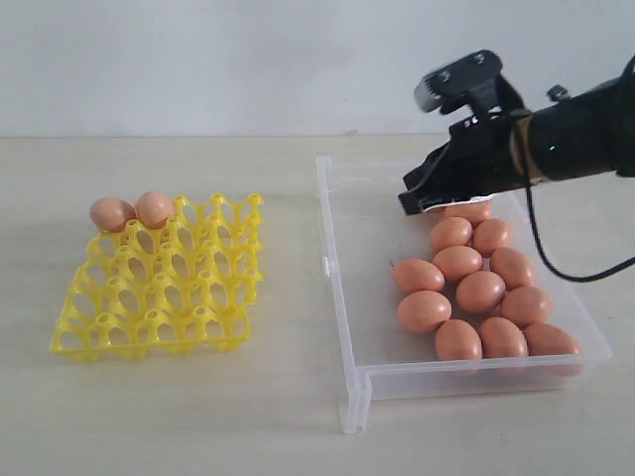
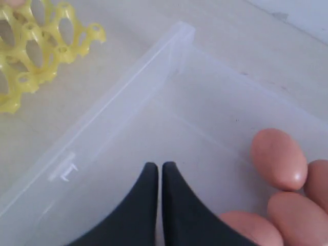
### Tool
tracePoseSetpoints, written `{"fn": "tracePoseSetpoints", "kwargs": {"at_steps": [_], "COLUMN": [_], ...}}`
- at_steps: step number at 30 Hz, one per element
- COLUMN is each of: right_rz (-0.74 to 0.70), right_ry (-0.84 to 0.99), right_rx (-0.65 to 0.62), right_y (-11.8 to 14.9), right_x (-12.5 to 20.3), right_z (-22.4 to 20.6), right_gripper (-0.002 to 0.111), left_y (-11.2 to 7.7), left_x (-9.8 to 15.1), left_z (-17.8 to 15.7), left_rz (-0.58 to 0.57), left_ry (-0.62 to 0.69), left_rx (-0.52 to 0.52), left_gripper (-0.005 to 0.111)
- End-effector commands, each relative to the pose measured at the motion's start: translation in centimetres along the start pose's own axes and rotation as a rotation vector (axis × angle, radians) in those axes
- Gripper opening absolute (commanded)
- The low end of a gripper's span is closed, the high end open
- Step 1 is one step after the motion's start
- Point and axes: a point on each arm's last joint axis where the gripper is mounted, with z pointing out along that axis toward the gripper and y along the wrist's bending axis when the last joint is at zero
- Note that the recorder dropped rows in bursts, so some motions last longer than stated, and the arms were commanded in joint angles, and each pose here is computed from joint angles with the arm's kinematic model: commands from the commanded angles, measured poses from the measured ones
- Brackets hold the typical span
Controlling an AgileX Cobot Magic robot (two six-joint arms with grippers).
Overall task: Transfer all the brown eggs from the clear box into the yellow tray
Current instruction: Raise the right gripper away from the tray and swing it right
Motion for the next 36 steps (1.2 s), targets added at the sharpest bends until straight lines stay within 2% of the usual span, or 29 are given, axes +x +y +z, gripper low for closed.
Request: {"fn": "tracePoseSetpoints", "kwargs": {"at_steps": [1, 8, 11, 12, 13, 17, 18, 20, 21, 23, 25, 28, 29, 30, 31, 32, 33, 34, 35, 36], "right_rz": [0.084, 0.047, -0.084, -0.147, -0.186, -0.101, 0.001, 0.091, 0.08, -0.071, -0.195, -0.109, -0.097, -0.129, -0.193, -0.189, -0.147, -0.095, 0.018, 0.108], "right_ry": [-0.102, -0.16, -0.221, -0.265, -0.283, -0.252, -0.214, -0.187, -0.194, -0.286, -0.476, -0.866, -0.937, -0.923, -0.843, -0.713, -0.561, -0.451, -0.322, -0.267], "right_rx": [-0.126, -0.27, -0.509, -0.642, -0.66, -0.681, -0.693, -0.685, -0.687, -0.668, -0.609, -0.404, -0.277, -0.157, 0.054, 0.246, 0.437, 0.564, 0.691, 0.734], "right_y": [-2.6, -2.4, -0.3, 0.8, 1.0, 1.6, 1.6, 1.6, 1.7, 2.1, 2.4, 1.9, 1.4, 1.0, 0.3, -1.0, -2.3, -3.2, -4.1, -4.2], "right_x": [-1.6, -2.6, -2.9, -3.0, -3.0, -3.1, -3.1, -3.4, -3.5, -4.3, -6.1, -9.2, -9.8, -10.0, -10.0, -9.5, -8.5, -7.7, -6.2, -5.3], "right_z": [-2.3, -3.3, -4.3, -5.0, -5.1, -5.5, -5.5, -5.9, -6.1, -7.3, -9.1, -12.7, -13.9, -14.5, -15.4, -15.8, -16.6, -17.4, -18.1, -18.4], "right_gripper": [0.0, 0.0, 0.0, 0.0, 0.0, 0.0, 0.0, 0.0, 0.0, 0.0, 0.0, 0.0, 0.0, 0.0, 0.0, 0.0, 0.0, 0.0, 0.0, 0.0], "left_y": [-0.2, -0.3, -0.5, -0.5, -0.5, -0.5, -0.6, -0.6, -0.6, -0.6, -0.6, -0.6, -0.6, -0.6, -0.6, -0.6, -0.6, -0.6, -0.6, -0.6], "left_x": [-0.1, -0.1, -0.1, -0.1, -0.1, -0.1, -0.1, -0.1, -0.1, -0.1, -0.1, -0.1, -0.1, -0.1, -0.1, -0.1, -0.1, -0.1, -0.1, -0.1], "left_z": [0.0, 0.0, 0.0, 0.0, 0.0, 0.0, 0.0, 0.0, 0.0, -0.1, -0.1, -0.1, -0.1, -0.1, -0.1, -0.1, -0.1, -0.1, -0.1, -0.1], "left_rz": [0.007, 0.011, 0.017, 0.017, 0.017, 0.017, 0.016, 0.016, 0.016, 0.016, 0.016, 0.016, 0.016, 0.016, 0.016, 0.016, 0.016, 0.016, 0.016, 0.016], "left_ry": [-0.004, -0.004, -0.002, -0.002, -0.002, -0.002, 0.0, 0.0, 0.0, 0.0, 0.0, 0.0, 0.0, 0.0, 0.0, 0.0, 0.0, 0.0, 0.0, 0.0], "left_rx": [0.024, 0.033, 0.054, 0.054, 0.054, 0.058, 0.069, 0.074, 0.074, 0.077, 0.077, 0.077, 0.077, 0.077, 0.077, 0.077, 0.077, 0.077, 0.077, 0.077], "left_gripper": [0.004, 0.004, 0.004, 0.004, 0.004, 0.004, 0.004, 0.004, 0.004, 0.004, 0.004, 0.004, 0.004, 0.004, 0.004, 0.004, 0.004, 0.004, 0.004, 0.004]}}
